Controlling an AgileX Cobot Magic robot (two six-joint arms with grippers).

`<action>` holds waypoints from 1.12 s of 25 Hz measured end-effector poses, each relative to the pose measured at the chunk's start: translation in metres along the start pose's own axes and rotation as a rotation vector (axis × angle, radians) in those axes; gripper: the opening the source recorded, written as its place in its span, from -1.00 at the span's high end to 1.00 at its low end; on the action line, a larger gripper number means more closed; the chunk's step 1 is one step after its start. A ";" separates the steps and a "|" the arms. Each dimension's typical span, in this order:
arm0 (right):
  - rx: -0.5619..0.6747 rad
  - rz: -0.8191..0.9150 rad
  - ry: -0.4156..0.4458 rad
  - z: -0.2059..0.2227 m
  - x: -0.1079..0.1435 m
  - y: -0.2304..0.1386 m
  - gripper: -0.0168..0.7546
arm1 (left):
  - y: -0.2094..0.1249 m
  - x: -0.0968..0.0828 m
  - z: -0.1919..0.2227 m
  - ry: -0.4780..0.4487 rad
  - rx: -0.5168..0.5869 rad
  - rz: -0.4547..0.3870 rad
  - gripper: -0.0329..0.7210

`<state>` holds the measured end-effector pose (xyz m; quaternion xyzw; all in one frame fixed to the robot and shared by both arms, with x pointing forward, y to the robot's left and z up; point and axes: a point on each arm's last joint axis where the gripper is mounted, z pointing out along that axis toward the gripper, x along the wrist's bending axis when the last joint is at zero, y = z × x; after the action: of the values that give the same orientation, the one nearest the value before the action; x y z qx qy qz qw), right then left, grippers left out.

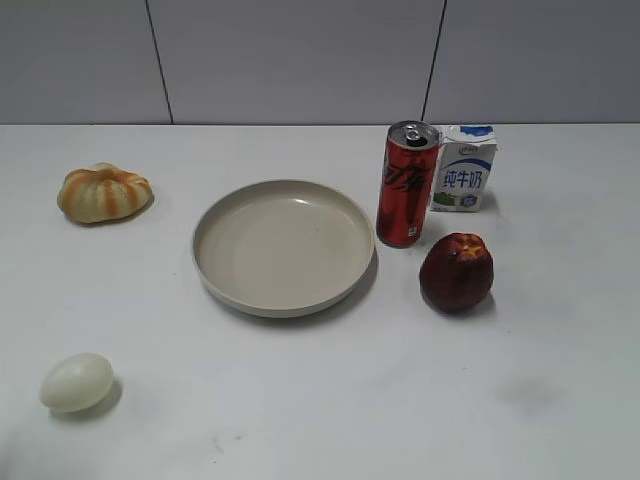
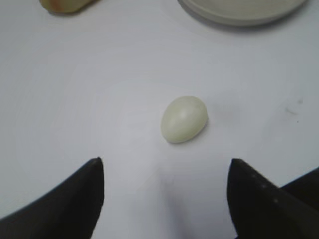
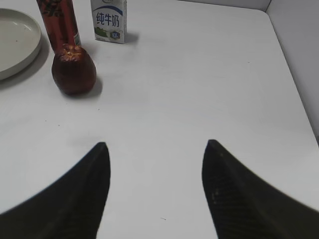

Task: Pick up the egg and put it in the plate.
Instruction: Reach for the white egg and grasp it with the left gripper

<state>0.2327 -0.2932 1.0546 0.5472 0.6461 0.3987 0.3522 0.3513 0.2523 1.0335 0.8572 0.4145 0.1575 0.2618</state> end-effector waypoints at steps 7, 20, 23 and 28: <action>0.000 0.000 0.000 0.000 0.000 0.000 -0.20 | 0.036 0.000 0.047 -0.092 0.123 0.126 -0.57; 0.000 0.000 0.000 0.000 0.000 0.000 -0.20 | 0.053 0.012 0.162 -0.184 0.484 0.196 -0.54; 0.000 0.000 0.000 0.000 0.000 0.000 -0.20 | 0.046 0.013 0.180 -0.202 0.551 0.199 -0.54; 0.000 0.000 0.000 0.000 0.000 0.000 -0.20 | 0.034 0.012 0.197 -0.230 0.634 0.195 -0.53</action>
<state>0.2327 -0.2932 1.0546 0.5472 0.6461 0.3987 0.3522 0.4757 0.1816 0.8938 0.9435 0.3269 -0.0523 0.0114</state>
